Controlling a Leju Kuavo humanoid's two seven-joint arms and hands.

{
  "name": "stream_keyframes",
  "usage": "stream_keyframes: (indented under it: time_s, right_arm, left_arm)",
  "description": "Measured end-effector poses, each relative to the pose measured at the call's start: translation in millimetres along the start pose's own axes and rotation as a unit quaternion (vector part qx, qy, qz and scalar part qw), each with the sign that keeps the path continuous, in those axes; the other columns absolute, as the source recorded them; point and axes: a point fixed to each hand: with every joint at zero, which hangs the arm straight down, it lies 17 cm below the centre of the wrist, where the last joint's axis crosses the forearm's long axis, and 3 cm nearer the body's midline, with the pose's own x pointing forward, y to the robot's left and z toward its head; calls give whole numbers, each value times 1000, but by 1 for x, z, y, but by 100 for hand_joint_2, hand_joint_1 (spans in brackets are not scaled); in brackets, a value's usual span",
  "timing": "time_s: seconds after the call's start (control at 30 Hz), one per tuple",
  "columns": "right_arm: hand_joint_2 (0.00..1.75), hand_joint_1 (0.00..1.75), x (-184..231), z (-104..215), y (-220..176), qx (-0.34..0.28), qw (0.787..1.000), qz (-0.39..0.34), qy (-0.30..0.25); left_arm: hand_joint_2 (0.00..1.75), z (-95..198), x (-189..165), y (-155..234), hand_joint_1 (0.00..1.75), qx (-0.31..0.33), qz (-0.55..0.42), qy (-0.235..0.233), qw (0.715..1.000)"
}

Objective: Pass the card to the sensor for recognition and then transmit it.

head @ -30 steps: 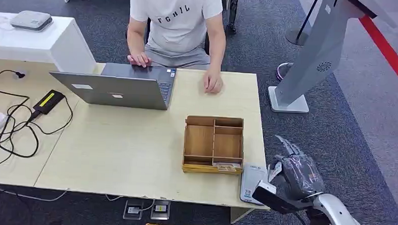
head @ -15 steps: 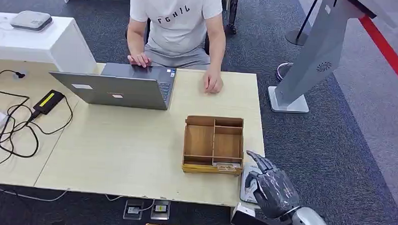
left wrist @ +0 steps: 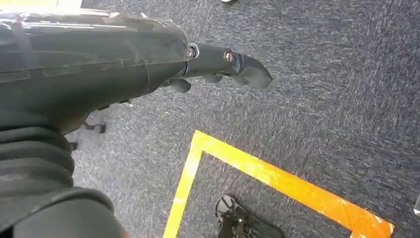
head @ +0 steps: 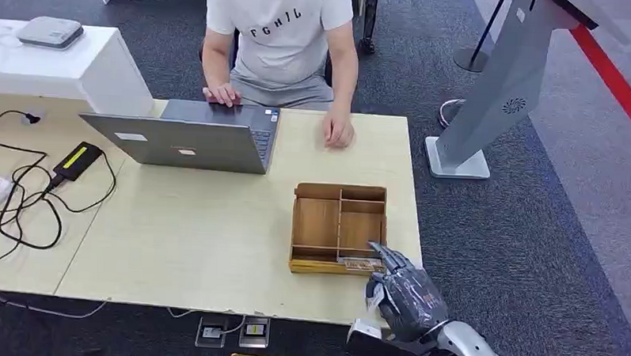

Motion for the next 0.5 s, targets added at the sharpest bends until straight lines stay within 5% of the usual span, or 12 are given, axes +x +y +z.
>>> stream_keyframes:
  time_s: [0.5]
  right_arm:
    - [175, 175, -25, -32, -11, -2, 1000, 18, 13]
  left_arm:
    - [0, 0, 1, -1, 0, -1, -2, -2, 1000]
